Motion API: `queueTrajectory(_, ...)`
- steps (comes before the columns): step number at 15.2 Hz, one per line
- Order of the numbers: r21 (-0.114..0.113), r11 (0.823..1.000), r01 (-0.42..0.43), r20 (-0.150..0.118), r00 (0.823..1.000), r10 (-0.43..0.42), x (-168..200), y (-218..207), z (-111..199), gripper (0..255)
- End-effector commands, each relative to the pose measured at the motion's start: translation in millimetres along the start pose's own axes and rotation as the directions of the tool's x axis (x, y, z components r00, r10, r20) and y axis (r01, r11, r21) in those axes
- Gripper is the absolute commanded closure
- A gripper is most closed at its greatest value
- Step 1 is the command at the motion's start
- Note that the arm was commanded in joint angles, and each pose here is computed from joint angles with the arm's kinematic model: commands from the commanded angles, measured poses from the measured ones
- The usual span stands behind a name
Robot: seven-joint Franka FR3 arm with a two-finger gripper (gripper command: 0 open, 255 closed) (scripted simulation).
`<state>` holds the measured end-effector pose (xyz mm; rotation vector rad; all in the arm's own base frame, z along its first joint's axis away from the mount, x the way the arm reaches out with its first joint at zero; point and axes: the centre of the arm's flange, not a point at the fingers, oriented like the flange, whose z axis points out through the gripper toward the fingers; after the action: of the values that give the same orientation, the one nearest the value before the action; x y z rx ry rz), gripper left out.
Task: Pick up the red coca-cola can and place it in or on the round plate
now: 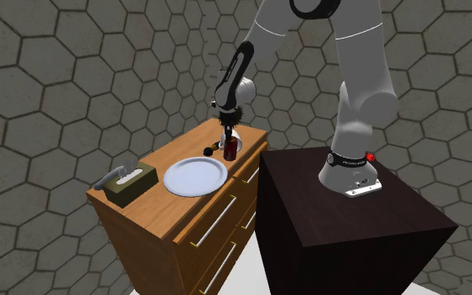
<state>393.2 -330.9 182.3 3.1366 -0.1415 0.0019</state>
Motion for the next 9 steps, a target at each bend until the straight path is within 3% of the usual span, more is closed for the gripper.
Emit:
queueTrajectory(1, 0.0, 1.0, 0.0, 0.001, 1.0, 0.0, -0.5, -0.2, 0.6, 255)
queueTrajectory(9, 0.0, 1.0, 0.0, 0.001, 1.0, 0.0, -0.5, -0.1, -41.6, 255)
